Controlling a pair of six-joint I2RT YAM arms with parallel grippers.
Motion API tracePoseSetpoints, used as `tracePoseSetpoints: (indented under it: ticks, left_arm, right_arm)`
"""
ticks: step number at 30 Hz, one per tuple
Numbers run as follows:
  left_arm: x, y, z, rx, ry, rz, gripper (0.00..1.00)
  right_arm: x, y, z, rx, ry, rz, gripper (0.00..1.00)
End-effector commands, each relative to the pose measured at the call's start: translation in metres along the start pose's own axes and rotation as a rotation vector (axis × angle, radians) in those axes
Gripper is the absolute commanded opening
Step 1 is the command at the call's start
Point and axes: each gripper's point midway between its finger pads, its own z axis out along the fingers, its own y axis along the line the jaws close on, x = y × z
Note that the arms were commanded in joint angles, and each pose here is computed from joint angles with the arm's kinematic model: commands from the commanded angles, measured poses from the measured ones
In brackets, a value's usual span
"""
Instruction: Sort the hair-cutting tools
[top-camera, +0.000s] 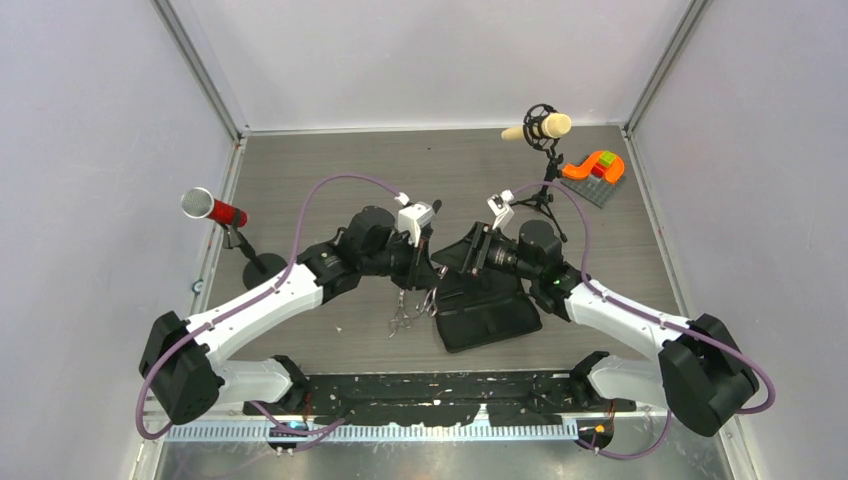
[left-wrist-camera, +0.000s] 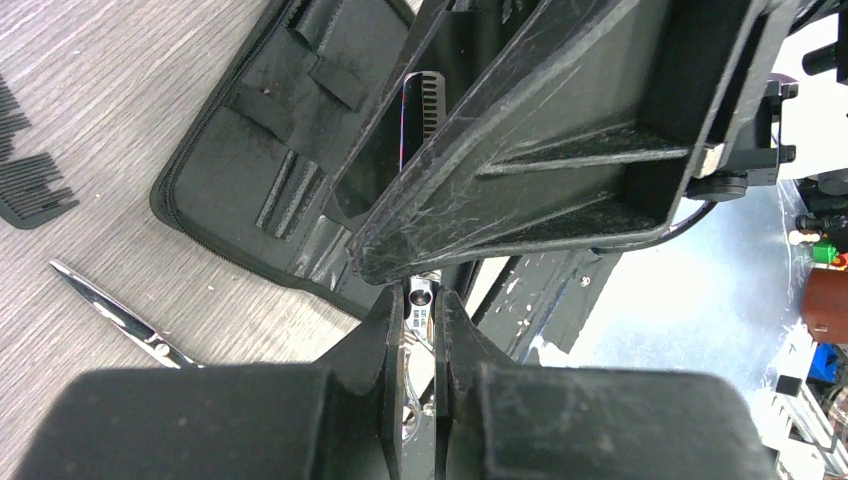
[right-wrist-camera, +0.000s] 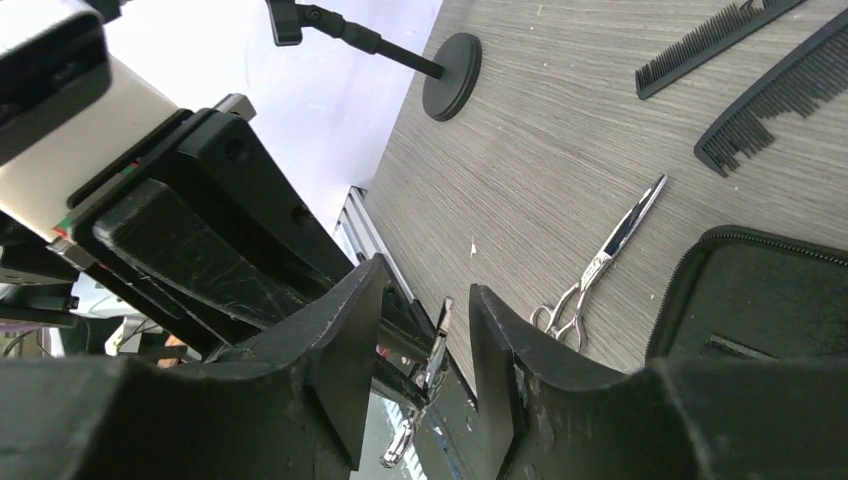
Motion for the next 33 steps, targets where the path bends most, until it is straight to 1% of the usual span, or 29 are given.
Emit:
tracePoseSetpoints:
  ticks: [1, 4, 6, 7, 8, 11, 12, 13, 14, 16, 19, 20, 21, 22, 23, 24, 26, 30, 31, 33]
  left_arm:
    - [-0.017, -0.01, -0.005, 0.033, -0.055, 0.037, 0.0]
    - [-0.017, -0.009, -0.005, 0.025, -0.045, 0.048, 0.0]
    - [-0.018, -0.007, -0.007, 0.007, -0.051, 0.051, 0.0]
    - [-0.019, -0.005, -0.008, -0.006, -0.054, 0.049, 0.0]
    - [-0.019, -0.003, -0.009, -0.018, -0.059, 0.046, 0.03]
    - [-0.022, 0.003, -0.016, -0.074, -0.083, 0.029, 0.23]
    - [-0.023, 0.007, -0.02, -0.101, -0.096, 0.019, 0.32]
    - [-0.025, 0.01, -0.023, -0.128, -0.111, 0.006, 0.43]
    - [-0.026, 0.015, -0.027, -0.159, -0.129, -0.008, 0.47]
    - [-0.029, 0.024, -0.036, -0.205, -0.174, -0.053, 0.53]
    - [-0.033, 0.031, -0.05, -0.222, -0.26, -0.136, 0.62]
    - [-0.035, 0.032, -0.056, -0.217, -0.298, -0.17, 0.65]
    - [-0.036, 0.034, -0.06, -0.21, -0.328, -0.199, 0.68]
    - [-0.038, 0.034, -0.064, -0.197, -0.363, -0.23, 0.7]
    - [-0.038, 0.032, -0.069, -0.18, -0.397, -0.257, 0.73]
    - [-0.039, 0.032, -0.072, -0.166, -0.425, -0.282, 0.76]
    - [-0.037, 0.032, -0.075, -0.137, -0.459, -0.324, 0.81]
    - [-0.041, 0.024, -0.08, -0.067, -0.529, -0.373, 0.87]
    - [-0.042, 0.022, -0.081, -0.05, -0.544, -0.388, 0.87]
    - [-0.046, 0.018, -0.081, -0.005, -0.578, -0.421, 0.87]
  right_arm:
    - [-0.018, 0.026, -0.004, -0.079, -0.06, -0.061, 0.44]
    - [-0.018, 0.025, -0.004, -0.074, -0.061, -0.059, 0.33]
    - [-0.018, 0.023, -0.005, -0.066, -0.065, -0.057, 0.15]
    - [-0.018, 0.022, -0.005, -0.063, -0.068, -0.056, 0.1]
    - [-0.018, 0.021, -0.005, -0.059, -0.069, -0.055, 0.06]
    - [-0.022, 0.02, -0.007, -0.056, -0.09, -0.047, 0.05]
    - [-0.026, 0.022, -0.008, -0.069, -0.107, -0.052, 0.05]
    - [-0.026, 0.022, -0.01, -0.073, -0.117, -0.044, 0.05]
    - [-0.031, 0.027, -0.012, -0.095, -0.141, -0.053, 0.05]
    - [-0.038, 0.032, -0.015, -0.12, -0.186, -0.064, 0.05]
    - [-0.045, 0.035, -0.021, -0.14, -0.25, -0.083, 0.05]
    - [-0.051, 0.045, -0.025, -0.181, -0.291, -0.107, 0.05]
    - [-0.052, 0.041, -0.028, -0.177, -0.322, -0.103, 0.05]
    - [-0.061, 0.05, -0.033, -0.209, -0.38, -0.117, 0.05]
    - [-0.06, 0.047, -0.036, -0.212, -0.4, -0.116, 0.05]
    - [-0.068, 0.056, -0.042, -0.246, -0.453, -0.133, 0.05]
    - [-0.072, 0.06, -0.048, -0.272, -0.492, -0.144, 0.05]
    - [-0.077, 0.071, -0.052, -0.334, -0.526, -0.142, 0.05]
    - [-0.076, 0.07, -0.054, -0.342, -0.534, -0.131, 0.05]
    - [-0.083, 0.082, -0.063, -0.415, -0.59, -0.122, 0.05]
